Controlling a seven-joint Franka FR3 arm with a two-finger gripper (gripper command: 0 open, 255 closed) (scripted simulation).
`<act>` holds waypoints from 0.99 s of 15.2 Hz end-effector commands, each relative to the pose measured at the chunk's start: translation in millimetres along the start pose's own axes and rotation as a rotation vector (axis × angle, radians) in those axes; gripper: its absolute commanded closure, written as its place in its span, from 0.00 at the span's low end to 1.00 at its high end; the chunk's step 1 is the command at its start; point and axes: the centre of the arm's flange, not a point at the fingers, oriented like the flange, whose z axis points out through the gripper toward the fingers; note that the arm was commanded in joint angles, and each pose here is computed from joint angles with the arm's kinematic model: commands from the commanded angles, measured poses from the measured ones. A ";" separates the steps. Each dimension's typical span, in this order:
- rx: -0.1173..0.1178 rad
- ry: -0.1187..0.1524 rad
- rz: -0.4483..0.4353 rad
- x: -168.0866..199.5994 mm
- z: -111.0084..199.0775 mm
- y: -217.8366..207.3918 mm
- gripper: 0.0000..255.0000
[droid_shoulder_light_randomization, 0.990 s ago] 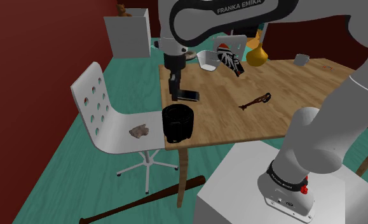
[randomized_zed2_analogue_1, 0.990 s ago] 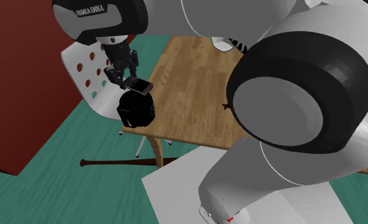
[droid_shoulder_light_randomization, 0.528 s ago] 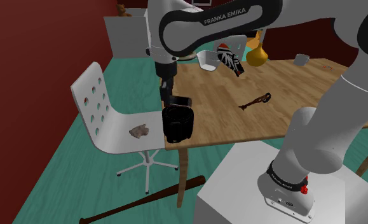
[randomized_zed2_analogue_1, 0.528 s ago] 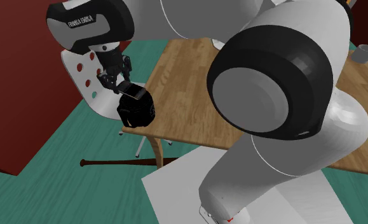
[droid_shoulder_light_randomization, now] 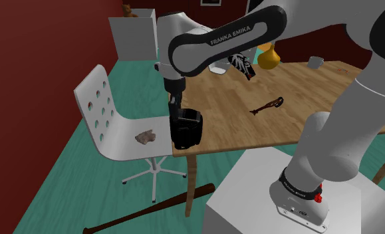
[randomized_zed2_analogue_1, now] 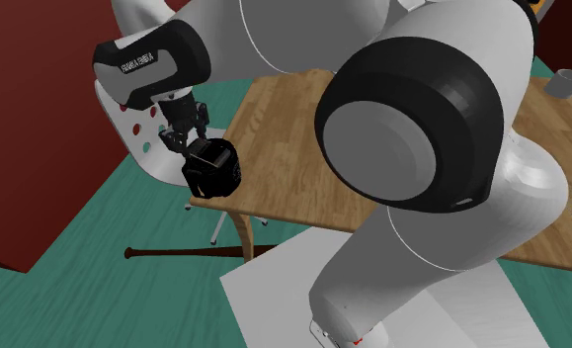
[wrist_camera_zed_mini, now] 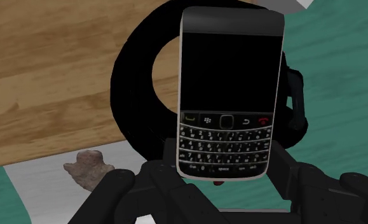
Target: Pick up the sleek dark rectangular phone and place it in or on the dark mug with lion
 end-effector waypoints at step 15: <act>0.000 0.001 0.000 0.6 8.4 -0.2 0.00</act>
